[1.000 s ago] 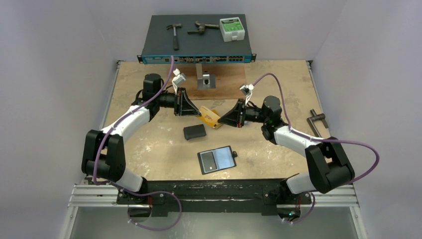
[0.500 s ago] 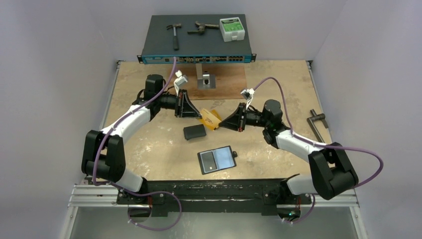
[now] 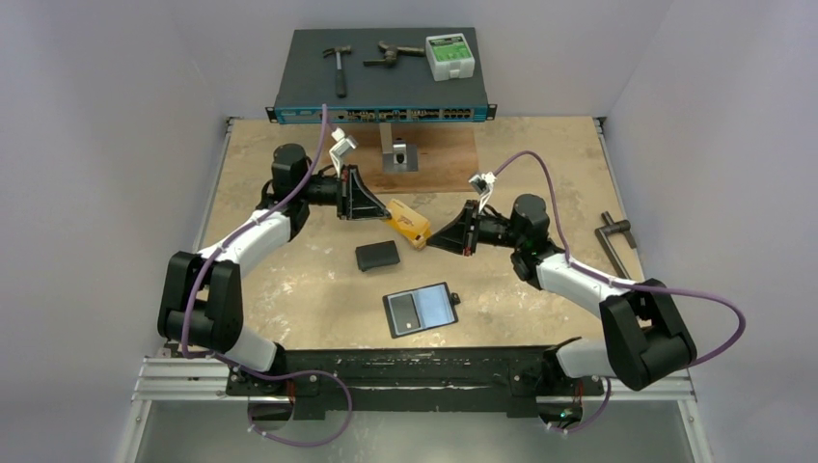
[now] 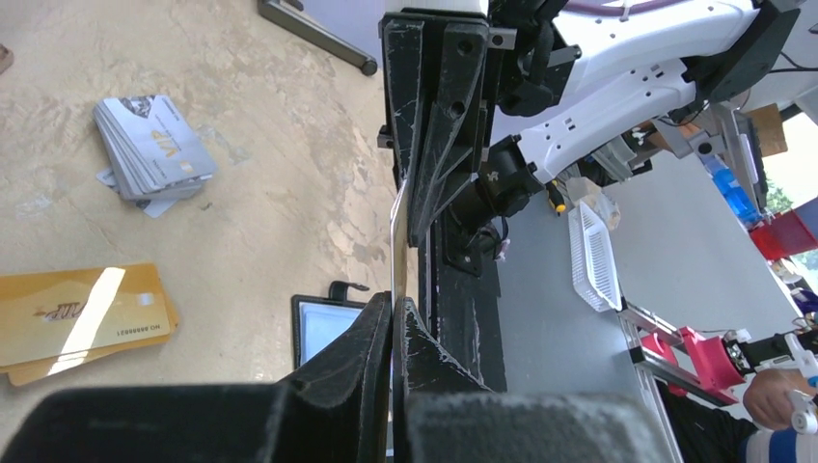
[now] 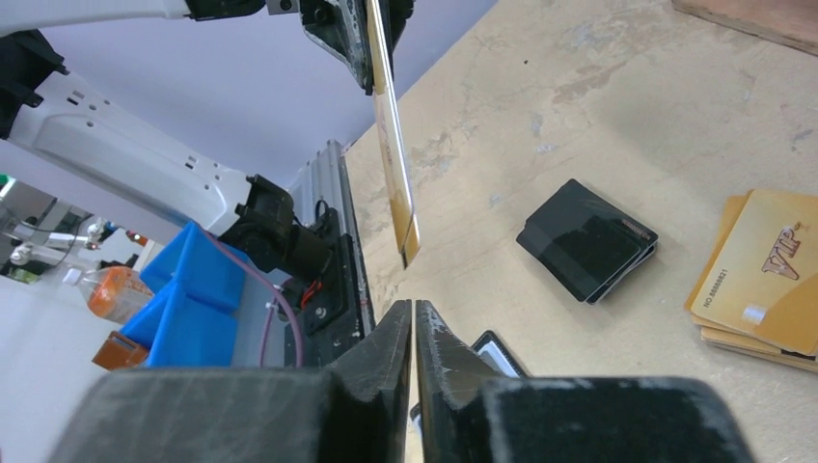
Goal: Put the credit cards into the card holder
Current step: Place the credit card in the storage box.
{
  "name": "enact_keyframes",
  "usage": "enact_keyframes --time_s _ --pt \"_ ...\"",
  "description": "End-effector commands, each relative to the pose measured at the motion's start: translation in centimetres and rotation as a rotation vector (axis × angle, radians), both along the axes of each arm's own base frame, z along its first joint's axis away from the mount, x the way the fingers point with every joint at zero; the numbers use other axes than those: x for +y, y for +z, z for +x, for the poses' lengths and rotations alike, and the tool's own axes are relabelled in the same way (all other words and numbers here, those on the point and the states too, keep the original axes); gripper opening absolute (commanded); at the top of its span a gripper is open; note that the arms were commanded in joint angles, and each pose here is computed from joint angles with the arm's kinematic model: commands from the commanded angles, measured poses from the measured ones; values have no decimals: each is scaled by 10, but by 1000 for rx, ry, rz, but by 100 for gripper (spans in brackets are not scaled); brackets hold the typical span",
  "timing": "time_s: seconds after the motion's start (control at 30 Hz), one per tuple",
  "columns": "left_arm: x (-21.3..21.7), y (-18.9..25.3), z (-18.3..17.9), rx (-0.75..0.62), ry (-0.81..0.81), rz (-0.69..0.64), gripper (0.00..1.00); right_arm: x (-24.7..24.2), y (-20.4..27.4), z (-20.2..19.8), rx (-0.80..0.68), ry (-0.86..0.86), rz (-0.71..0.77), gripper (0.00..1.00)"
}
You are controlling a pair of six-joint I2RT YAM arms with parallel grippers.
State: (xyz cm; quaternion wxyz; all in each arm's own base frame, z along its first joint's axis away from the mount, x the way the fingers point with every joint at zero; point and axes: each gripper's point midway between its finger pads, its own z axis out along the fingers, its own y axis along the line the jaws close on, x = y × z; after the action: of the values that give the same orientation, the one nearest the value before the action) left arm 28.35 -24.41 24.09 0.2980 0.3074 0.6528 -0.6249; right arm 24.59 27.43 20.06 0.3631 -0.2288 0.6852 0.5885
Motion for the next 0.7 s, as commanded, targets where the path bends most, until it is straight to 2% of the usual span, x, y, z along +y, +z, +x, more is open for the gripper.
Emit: enact_keyframes --time_s 0.0,0.03,0.17,0.27,0.47,0.67 --pt "2 20 -2 -74 -9 -36 0 0 21 3 -59 -2 46 18" --pt "2 19 -3 -73 -12 -36 0 0 23 4 -61 -12 47 27" --pt "2 17 -7 -72 -20 -36 0 -4 36 6 -108 -26 67 36" --pt "3 16 -7 -71 -21 -36 0 -5 43 9 -117 -24 80 37" --pt "3 15 -11 -73 -31 -36 0 -5 54 15 -135 -39 118 30" --pt "4 13 -12 -70 -30 -34 0 -4 57 15 -135 -31 143 29"
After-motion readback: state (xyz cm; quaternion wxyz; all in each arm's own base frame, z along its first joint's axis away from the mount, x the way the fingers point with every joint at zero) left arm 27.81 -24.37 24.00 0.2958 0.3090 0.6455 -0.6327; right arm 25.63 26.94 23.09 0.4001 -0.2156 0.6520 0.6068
